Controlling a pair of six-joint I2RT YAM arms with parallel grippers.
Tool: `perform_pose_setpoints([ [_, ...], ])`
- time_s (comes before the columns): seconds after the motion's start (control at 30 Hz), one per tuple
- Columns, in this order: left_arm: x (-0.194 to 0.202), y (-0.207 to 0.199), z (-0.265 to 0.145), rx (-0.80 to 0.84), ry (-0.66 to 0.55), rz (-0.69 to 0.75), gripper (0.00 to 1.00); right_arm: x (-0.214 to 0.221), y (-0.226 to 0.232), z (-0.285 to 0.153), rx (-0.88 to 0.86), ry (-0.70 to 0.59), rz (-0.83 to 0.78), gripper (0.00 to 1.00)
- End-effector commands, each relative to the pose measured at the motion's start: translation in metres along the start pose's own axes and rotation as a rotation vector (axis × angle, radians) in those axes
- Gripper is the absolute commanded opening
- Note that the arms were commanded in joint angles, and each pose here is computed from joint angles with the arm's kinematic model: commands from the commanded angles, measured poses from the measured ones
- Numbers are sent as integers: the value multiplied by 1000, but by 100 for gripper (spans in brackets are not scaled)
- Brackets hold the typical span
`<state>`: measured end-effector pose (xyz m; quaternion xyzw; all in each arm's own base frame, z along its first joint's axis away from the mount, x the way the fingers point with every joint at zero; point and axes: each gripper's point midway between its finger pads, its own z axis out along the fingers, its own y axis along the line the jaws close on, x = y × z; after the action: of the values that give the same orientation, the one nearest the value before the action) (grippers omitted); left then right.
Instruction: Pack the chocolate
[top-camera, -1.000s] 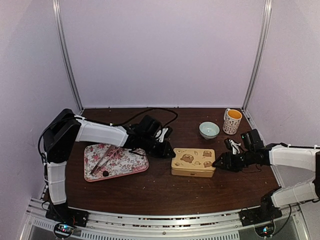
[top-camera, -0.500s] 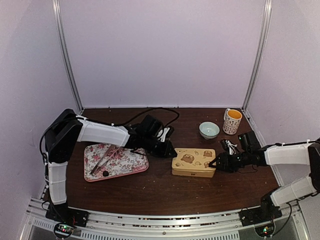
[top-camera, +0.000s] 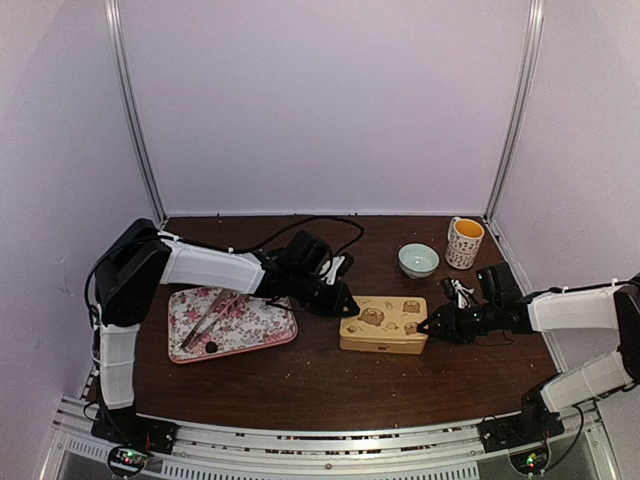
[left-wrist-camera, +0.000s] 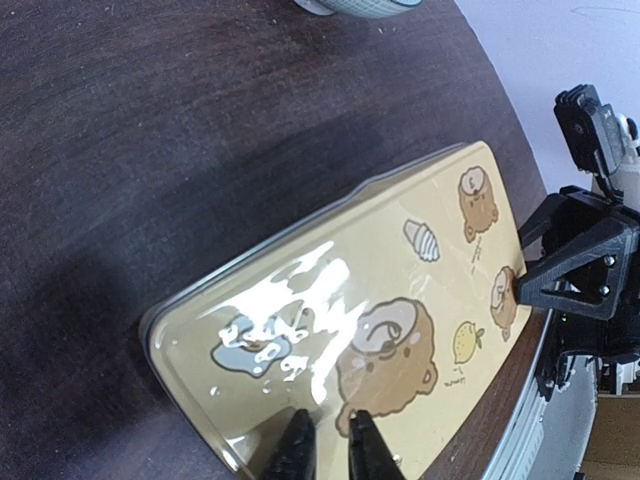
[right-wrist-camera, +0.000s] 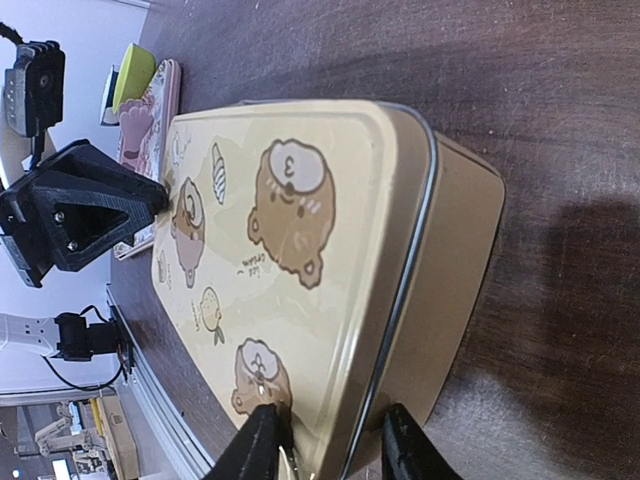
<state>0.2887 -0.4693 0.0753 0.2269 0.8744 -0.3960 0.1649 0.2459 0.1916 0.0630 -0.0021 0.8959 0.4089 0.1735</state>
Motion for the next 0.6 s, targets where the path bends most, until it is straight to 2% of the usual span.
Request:
perform_pose_setpoints([
  [0.0, 13, 10, 12, -24, 43, -15, 15, 27, -21, 9, 60, 80, 29, 34],
  [0.17, 18, 14, 12, -40, 56, -13, 15, 42, -36, 10, 93, 104, 44, 30],
  [0.4, 16, 15, 13, -47, 53, -9, 15, 47, -42, 15, 87, 98, 70, 31],
  [0.5, 15, 14, 11, -54, 52, -5, 15, 36, -36, 10, 95, 60, 42, 35],
  [0.57, 12, 13, 7, -59, 43, 11, 15, 25, -28, 2, 107, 29, 8, 41],
])
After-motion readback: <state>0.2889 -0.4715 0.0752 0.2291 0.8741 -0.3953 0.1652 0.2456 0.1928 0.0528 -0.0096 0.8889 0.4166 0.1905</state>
